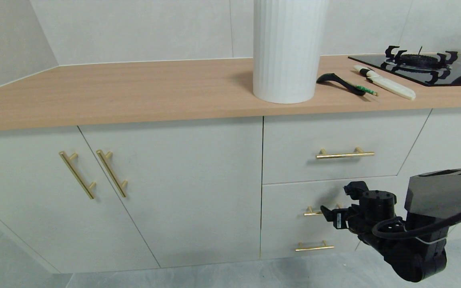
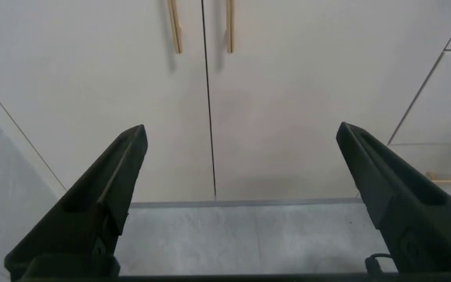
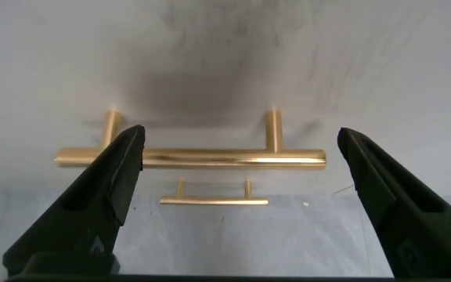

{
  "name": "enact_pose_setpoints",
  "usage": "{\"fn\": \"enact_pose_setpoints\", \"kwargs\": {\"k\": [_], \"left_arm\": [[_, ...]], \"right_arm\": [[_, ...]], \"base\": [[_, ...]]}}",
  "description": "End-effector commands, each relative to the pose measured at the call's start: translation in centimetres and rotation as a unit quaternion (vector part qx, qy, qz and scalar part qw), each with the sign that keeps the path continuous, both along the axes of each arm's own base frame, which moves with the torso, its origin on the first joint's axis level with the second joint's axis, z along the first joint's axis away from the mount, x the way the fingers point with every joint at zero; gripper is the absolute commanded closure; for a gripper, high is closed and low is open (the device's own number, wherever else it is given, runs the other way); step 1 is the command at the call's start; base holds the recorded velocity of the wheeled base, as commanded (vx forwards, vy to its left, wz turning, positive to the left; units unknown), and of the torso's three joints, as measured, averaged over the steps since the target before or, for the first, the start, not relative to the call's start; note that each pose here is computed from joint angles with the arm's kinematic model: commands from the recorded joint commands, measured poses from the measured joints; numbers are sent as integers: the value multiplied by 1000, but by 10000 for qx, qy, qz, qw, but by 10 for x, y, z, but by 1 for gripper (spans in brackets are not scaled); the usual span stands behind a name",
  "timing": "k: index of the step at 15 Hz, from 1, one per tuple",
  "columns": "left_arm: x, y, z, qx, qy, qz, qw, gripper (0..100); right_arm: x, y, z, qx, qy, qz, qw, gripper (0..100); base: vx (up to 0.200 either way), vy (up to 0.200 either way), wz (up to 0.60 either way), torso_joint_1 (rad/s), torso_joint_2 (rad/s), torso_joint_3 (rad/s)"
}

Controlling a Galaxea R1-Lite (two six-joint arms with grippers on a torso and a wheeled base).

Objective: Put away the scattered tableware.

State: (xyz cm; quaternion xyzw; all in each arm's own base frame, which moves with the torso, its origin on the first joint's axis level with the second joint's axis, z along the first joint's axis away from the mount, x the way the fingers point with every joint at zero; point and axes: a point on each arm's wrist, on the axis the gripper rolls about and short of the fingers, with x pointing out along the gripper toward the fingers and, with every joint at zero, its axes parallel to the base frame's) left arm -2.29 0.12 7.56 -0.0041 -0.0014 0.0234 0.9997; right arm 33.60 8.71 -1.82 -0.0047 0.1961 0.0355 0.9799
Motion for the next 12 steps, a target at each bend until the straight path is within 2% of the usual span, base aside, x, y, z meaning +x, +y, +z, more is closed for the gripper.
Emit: {"fn": "enact_pose_setpoints", "kwargs": {"k": [1,12], "left_arm": [[0,0,0,-6,5,4,10000,0],[0,0,0,2,5,4,10000,0]], "right_arm": [[5,0,-8,-15,28,-51,10000,0],[1,-4,-22,-124,296,-139,9994,0]], "base": [[0,0,0,0,0,0],[0,0,0,0,0,0]]}}
